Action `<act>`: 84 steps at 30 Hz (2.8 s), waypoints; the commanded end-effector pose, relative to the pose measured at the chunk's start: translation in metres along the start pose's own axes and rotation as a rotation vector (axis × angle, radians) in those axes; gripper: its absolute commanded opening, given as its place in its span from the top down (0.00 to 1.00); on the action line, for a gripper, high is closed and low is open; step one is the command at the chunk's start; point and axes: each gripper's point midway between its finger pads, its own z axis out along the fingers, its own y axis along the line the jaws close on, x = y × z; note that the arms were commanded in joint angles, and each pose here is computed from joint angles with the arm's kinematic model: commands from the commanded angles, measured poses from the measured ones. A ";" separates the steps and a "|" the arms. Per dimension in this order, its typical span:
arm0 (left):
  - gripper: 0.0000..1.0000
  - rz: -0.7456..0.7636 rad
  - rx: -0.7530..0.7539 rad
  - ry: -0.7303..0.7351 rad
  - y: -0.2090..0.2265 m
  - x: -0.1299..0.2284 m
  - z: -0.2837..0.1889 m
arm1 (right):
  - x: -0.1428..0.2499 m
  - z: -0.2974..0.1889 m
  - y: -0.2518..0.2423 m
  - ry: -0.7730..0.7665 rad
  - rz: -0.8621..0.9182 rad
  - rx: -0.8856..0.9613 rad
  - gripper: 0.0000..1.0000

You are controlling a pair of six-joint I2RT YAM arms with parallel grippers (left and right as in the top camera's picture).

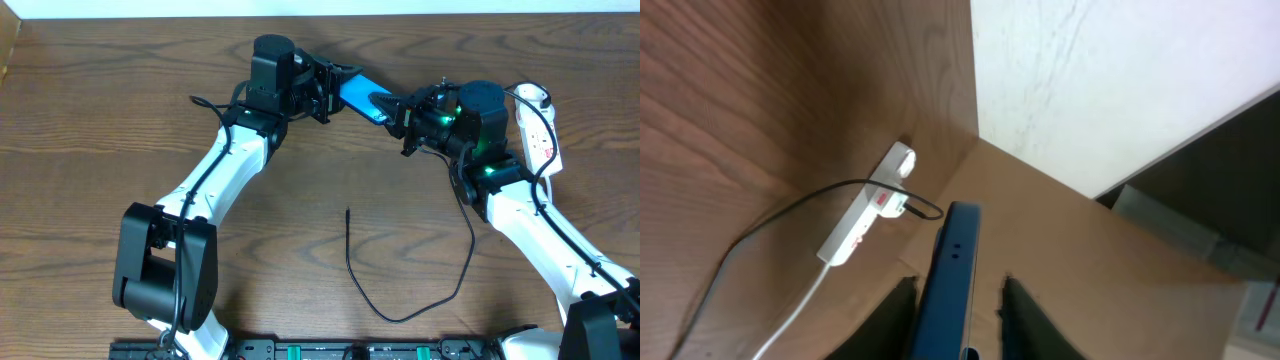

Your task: Plug charger to phone and switch on socket

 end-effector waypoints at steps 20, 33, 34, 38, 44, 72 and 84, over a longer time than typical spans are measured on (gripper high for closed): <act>0.93 0.032 0.050 -0.050 -0.018 -0.026 -0.024 | -0.006 -0.007 0.018 -0.005 -0.232 -0.039 0.01; 0.93 0.278 0.121 0.217 -0.024 -0.043 -0.096 | -0.029 -0.029 0.018 0.019 -0.628 -0.034 0.01; 0.93 0.315 0.130 0.226 -0.025 -0.043 -0.100 | -0.030 -0.029 0.016 0.019 -0.632 -0.025 0.01; 0.93 0.473 0.177 0.276 -0.026 -0.043 -0.118 | -0.031 -0.029 0.009 0.021 -0.634 0.005 0.01; 0.93 0.465 0.202 0.303 -0.027 -0.049 -0.136 | -0.031 -0.027 -0.013 0.020 -0.651 0.164 0.01; 0.93 0.484 0.212 0.280 -0.027 -0.058 -0.144 | 0.027 -0.005 -0.219 0.214 -0.850 1.103 0.01; 0.93 0.484 0.212 0.279 -0.027 -0.058 -0.144 | 0.031 0.000 -0.271 0.309 -0.804 1.251 0.01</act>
